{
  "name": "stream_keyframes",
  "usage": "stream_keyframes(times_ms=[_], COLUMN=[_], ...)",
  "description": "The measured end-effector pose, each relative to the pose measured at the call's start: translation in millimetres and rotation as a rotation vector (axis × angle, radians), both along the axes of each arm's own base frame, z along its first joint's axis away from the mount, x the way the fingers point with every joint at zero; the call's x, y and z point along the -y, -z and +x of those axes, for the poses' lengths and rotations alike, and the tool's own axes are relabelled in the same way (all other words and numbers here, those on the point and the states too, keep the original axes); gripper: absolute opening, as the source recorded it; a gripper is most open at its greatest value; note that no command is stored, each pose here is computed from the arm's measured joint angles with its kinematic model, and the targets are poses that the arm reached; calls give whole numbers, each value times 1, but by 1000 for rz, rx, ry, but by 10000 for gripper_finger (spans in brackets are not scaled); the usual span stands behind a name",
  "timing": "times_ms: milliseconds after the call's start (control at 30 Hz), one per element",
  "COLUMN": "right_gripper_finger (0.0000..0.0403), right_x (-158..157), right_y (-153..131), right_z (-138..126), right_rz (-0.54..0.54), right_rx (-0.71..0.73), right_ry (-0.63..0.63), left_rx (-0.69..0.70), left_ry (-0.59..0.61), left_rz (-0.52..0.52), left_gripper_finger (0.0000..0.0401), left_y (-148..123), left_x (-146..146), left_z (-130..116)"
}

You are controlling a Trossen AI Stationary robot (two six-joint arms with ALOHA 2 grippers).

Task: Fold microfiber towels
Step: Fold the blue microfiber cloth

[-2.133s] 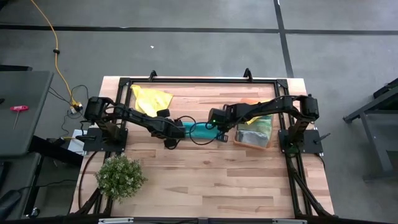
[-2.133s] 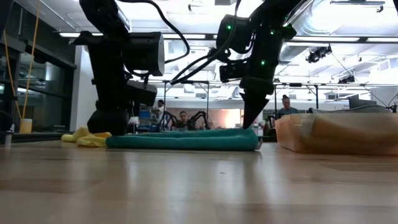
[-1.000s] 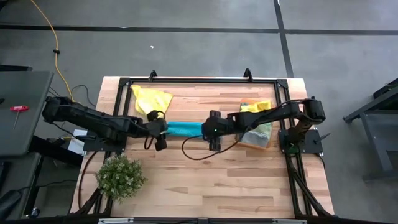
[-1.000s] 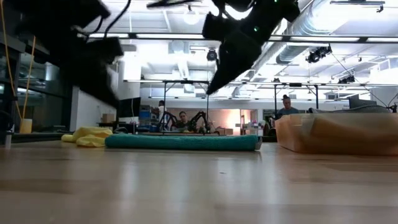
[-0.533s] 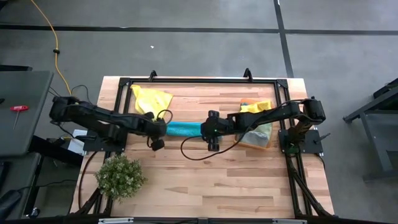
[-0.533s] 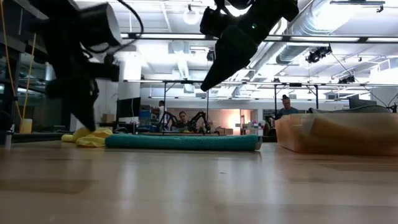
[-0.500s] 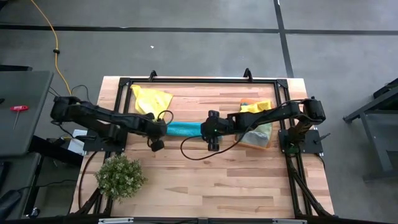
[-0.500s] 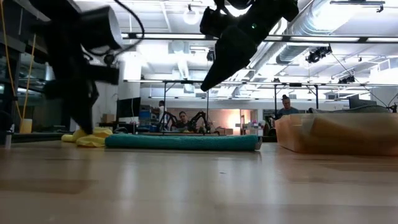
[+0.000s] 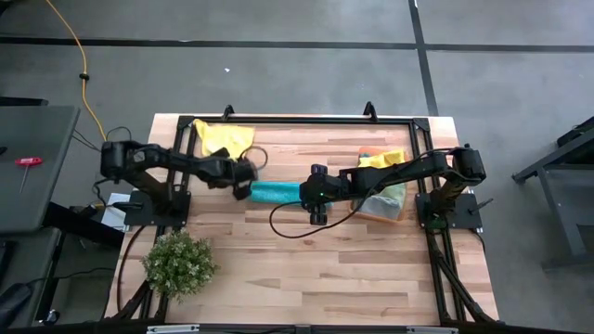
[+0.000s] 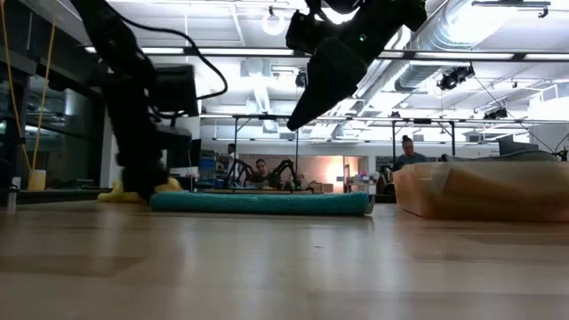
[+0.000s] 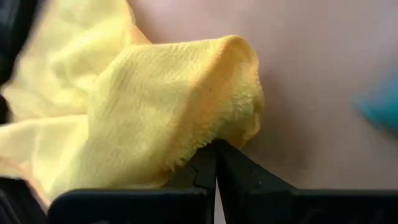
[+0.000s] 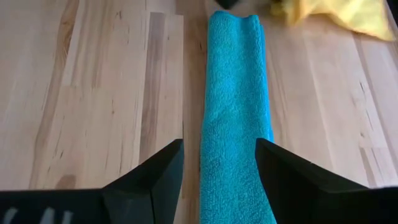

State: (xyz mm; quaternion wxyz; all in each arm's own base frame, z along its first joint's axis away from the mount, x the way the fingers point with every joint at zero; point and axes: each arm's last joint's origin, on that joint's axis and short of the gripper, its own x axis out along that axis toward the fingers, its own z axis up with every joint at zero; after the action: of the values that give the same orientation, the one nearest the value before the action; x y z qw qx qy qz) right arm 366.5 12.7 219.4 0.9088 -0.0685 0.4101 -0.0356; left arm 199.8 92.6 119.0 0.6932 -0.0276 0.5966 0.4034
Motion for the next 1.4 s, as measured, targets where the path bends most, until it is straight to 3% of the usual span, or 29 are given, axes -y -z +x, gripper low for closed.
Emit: stream_keyframes(times_ms=[267, 500, 833, 1033, 1400], right_gripper_finger=[193, 193, 193, 193, 193], right_x=[0, 1, 11, 10, 10], right_y=[0, -9, -20, -16, -13], right_z=[0, -12, -40, -39, -38], right_rz=[-4, -56, 81, 74, 79], right_rx=[-2, -58, -130, -153, -164], right_ry=[-5, -59, 400, 379, 390], left_rx=[66, 183, 386, 330, 152], left_ry=[-98, -16, 357, 439, 359], left_rz=[63, 112, -21, -43, -123], left_gripper_finger=[0, 0, 0, 0, 0], left_y=[-10, -44, -71, -53, -3], left_x=[-43, -30, 37, 57, 55], left_z=[2, 12, 34, 47, 56])
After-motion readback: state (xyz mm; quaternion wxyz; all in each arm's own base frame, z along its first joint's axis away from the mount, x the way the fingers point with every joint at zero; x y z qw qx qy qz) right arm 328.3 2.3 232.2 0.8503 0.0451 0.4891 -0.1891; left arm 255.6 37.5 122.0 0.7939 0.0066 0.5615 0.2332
